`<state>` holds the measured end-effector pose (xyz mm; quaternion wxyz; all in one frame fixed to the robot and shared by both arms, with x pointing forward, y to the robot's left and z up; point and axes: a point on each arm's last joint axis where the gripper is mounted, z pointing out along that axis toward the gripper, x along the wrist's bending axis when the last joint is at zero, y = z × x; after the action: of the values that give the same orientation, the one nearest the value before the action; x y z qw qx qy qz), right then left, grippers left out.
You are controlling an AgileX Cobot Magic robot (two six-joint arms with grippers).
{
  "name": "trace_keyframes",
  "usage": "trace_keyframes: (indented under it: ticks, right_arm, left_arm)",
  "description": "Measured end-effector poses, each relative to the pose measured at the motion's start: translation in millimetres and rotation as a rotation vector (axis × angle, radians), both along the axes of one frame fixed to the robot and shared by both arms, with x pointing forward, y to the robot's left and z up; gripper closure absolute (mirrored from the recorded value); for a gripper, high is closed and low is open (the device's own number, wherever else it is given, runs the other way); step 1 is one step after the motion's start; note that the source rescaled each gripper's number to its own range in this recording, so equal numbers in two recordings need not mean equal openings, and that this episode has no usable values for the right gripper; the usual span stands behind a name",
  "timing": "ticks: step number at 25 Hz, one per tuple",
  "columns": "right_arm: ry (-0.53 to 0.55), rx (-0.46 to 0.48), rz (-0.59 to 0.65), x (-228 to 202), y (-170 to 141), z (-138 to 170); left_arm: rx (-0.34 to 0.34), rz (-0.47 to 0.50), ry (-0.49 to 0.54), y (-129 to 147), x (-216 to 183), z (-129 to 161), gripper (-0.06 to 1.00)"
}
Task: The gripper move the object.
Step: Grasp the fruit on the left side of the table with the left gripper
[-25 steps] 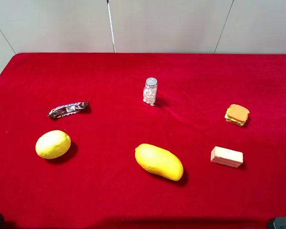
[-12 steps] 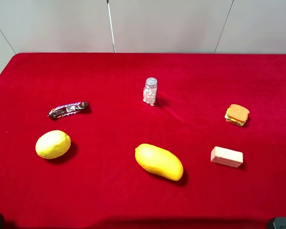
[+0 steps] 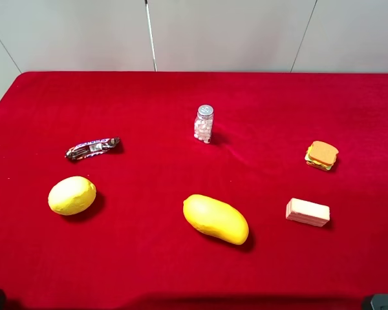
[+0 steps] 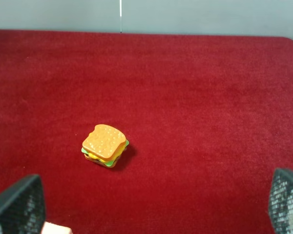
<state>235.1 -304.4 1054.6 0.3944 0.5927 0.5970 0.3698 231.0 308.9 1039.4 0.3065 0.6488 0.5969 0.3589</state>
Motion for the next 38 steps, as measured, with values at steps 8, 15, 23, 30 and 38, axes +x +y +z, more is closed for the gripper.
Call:
trace_keyframes:
  ticks: [8,15,23,30,38]
  right_arm:
    - [0.0,0.0,0.0,0.0,0.0,0.0]
    - [0.0,0.0,0.0,0.0,0.0,0.0]
    - [0.0,0.0,0.0,0.0,0.0,0.0]
    - [0.0,0.0,0.0,0.0,0.0,0.0]
    - [0.0,0.0,0.0,0.0,0.0,0.0]
  left_arm:
    - [0.0,0.0,0.0,0.0,0.0,0.0,-0.06]
    - [0.0,0.0,0.0,0.0,0.0,0.0,-0.06]
    - [0.005,-0.007,0.015,-0.4,2.2,0.7,-0.05]
    - [0.107,-0.083,0.178,-2.0,28.6,4.4,-0.05]
    - [0.196,-0.22,0.298,-8.1,74.1,3.1,-0.05]
